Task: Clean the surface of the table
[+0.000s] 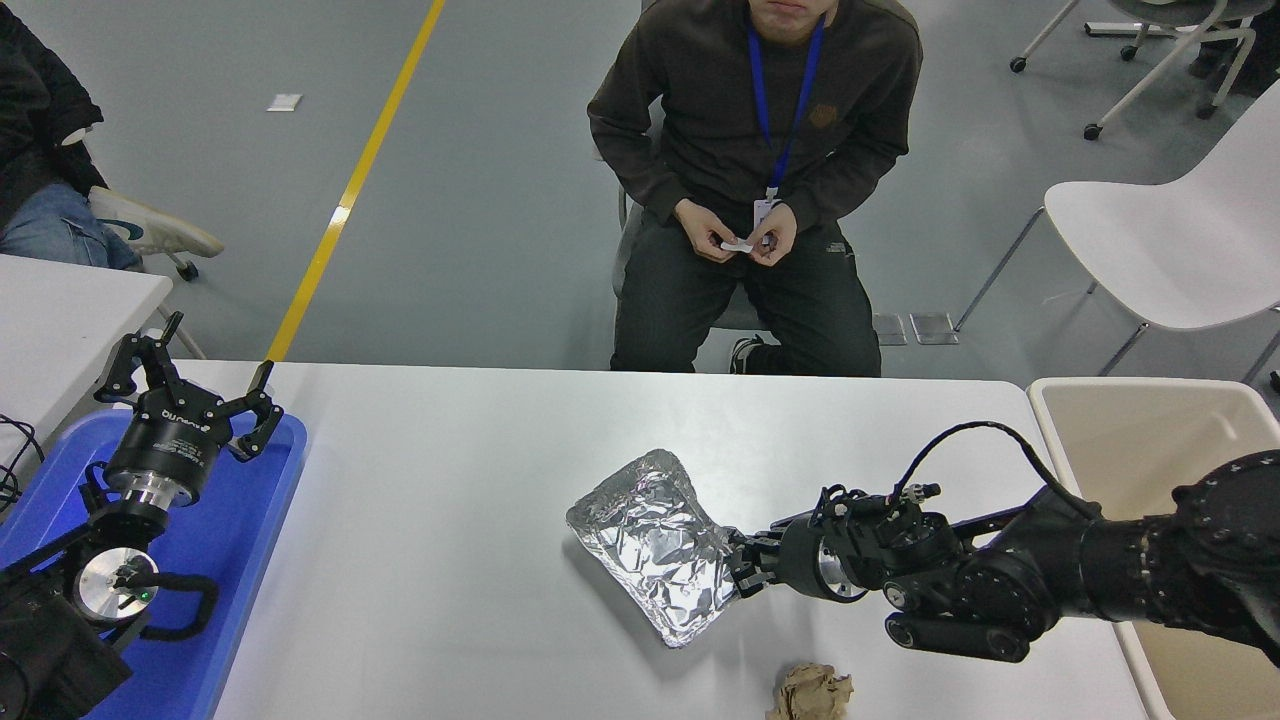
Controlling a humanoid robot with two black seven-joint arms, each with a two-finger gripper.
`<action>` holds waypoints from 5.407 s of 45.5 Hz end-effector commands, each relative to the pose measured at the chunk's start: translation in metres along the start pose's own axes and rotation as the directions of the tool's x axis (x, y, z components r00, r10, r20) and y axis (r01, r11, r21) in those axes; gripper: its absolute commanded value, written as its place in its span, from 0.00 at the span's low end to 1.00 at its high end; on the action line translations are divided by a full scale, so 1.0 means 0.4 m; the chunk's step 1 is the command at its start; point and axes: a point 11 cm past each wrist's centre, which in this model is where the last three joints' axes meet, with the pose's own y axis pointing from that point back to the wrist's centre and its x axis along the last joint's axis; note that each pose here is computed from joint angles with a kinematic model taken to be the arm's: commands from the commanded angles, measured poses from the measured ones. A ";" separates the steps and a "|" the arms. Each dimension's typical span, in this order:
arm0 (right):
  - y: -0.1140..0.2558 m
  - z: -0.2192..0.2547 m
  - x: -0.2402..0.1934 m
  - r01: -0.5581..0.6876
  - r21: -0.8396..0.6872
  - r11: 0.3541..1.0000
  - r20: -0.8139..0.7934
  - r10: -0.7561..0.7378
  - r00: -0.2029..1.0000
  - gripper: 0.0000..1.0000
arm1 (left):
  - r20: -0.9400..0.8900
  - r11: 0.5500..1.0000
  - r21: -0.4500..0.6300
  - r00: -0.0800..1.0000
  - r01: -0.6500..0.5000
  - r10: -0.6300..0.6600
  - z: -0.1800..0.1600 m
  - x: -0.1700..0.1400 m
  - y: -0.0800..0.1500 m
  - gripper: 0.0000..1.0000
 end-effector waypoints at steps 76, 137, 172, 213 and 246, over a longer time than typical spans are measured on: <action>0.559 0.299 0.202 -0.235 -0.217 0.948 0.226 0.283 0.932 0.00 | -0.002 1.000 0.000 1.000 0.002 -0.002 0.000 -0.001 -0.001 1.00; 0.869 0.743 -0.240 0.010 -0.694 0.720 0.400 0.373 0.837 0.00 | -0.002 1.000 0.001 1.000 0.001 -0.001 -0.001 0.000 0.001 1.00; 0.773 0.823 -0.473 0.117 -0.823 0.556 0.331 0.303 0.894 0.00 | 0.000 1.000 0.000 1.000 -0.002 0.002 0.000 0.001 0.001 1.00; 0.650 0.776 -0.495 0.134 -0.818 0.560 0.351 0.301 0.886 0.00 | -0.001 1.000 0.000 1.000 0.000 0.000 0.000 0.001 0.001 1.00; 0.686 0.798 -0.483 0.116 -0.865 0.489 0.355 0.430 0.830 1.00 | 0.000 1.000 0.000 1.000 -0.002 0.002 0.000 0.001 0.001 1.00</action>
